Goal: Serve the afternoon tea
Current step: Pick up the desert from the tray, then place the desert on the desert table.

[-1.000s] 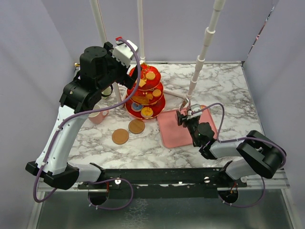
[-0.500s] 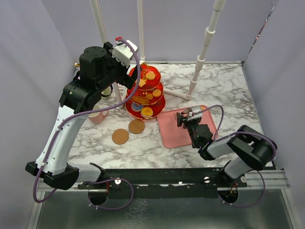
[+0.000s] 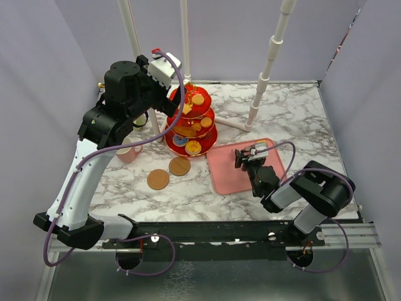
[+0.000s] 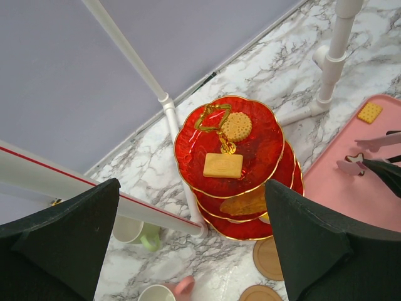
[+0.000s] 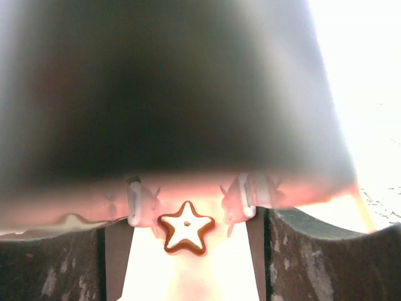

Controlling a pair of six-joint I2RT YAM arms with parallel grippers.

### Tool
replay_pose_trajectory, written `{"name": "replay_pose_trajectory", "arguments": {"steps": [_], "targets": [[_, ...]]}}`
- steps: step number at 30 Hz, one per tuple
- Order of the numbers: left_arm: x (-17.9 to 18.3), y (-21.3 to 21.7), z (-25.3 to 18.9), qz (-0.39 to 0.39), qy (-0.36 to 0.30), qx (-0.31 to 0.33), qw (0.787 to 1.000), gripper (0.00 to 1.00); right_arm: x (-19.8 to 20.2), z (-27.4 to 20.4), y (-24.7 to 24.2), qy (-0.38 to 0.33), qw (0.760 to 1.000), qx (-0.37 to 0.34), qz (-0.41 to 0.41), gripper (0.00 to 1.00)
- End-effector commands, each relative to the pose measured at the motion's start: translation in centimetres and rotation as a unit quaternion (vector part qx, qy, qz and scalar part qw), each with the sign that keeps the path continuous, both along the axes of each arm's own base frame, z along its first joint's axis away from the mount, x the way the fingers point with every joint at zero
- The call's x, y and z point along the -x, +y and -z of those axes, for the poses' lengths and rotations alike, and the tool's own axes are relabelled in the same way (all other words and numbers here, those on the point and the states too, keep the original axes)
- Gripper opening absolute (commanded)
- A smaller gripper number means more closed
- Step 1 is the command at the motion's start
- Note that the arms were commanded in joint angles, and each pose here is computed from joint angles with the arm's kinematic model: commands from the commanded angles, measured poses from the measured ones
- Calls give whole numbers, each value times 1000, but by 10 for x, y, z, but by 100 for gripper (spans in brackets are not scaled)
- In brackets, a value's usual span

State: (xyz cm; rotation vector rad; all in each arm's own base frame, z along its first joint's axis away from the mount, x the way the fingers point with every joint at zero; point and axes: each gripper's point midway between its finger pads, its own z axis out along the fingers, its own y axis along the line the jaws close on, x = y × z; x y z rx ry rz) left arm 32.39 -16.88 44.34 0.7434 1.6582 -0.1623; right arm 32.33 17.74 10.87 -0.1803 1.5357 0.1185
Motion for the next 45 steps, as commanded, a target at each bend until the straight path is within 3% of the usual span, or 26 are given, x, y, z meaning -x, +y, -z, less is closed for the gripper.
{"name": "replay_pose_trajectory", "arguments": {"steps": [1,9,15,25,35,45], "targets": [[6,2,-11,6,-14,8,1000,99,6,-1,-4,6,1000,-26,5,64],[6,1,-14,7,-16,9,1000,99,12,13,-3,41,998,-45,-1,55],[7,2,-15,6,-18,10,1000,99,12,0,-1,21,999,-38,-10,41],[6,2,-14,6,-17,8,1000,99,4,-102,25,-81,994,-24,-69,39],[5,1,-10,7,-12,8,1000,99,4,-233,72,-180,968,-61,-162,38],[8,3,-11,5,-13,10,1000,99,-22,-282,133,-209,949,-51,-230,40]]}}
